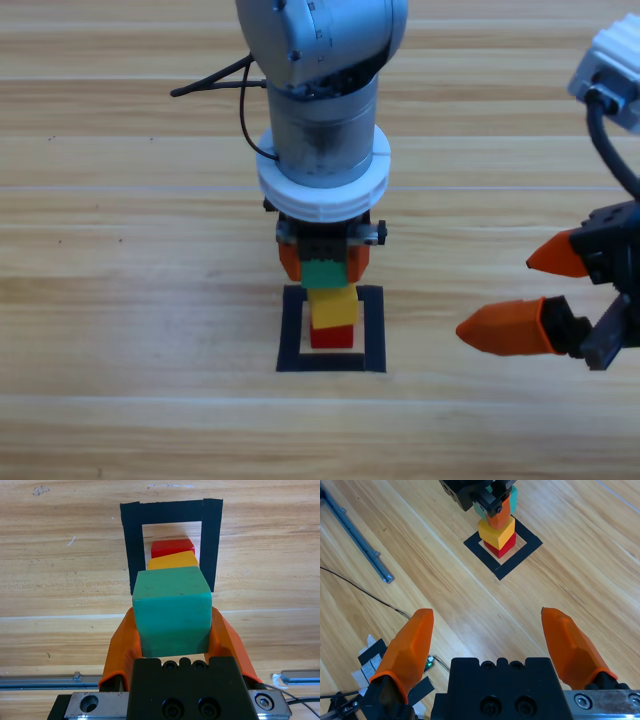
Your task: Stack the blocks in the rectangular block: red at the bottom, yellow in the middle, green on top
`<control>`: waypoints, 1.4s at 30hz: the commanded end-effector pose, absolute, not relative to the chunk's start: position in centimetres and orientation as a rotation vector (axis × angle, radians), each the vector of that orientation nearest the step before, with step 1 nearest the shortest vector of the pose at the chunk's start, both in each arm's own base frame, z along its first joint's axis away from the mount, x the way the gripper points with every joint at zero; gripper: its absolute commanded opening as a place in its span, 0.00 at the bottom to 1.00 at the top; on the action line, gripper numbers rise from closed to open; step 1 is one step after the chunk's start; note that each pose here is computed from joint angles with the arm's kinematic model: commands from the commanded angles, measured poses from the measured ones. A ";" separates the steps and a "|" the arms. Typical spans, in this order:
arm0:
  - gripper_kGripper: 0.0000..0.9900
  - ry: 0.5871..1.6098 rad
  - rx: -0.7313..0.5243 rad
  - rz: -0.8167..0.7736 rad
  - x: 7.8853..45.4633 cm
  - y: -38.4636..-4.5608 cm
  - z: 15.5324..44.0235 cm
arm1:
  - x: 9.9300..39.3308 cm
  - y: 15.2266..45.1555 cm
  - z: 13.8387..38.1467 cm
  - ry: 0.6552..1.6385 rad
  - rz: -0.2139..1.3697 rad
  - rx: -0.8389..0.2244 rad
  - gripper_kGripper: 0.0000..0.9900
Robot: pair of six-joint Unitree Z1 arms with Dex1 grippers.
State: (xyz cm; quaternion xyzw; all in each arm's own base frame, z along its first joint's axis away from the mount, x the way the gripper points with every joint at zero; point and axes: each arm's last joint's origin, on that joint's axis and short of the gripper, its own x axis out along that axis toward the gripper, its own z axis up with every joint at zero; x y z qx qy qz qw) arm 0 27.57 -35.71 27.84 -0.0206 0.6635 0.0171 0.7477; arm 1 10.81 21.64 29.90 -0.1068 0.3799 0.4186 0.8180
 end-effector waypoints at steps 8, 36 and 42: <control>0.00 1.492 0.011 0.073 27.5 -36.8 24.6 | 11.1 21.8 27.8 0.885 0.876 -0.282 0.96; 0.63 1.468 -0.011 0.049 27.4 -37.4 25.4 | 11.0 21.7 27.7 0.885 0.876 -0.283 0.96; 1.00 1.459 -0.020 0.045 27.0 -37.1 26.2 | 11.0 21.7 27.7 0.885 0.878 -0.283 0.96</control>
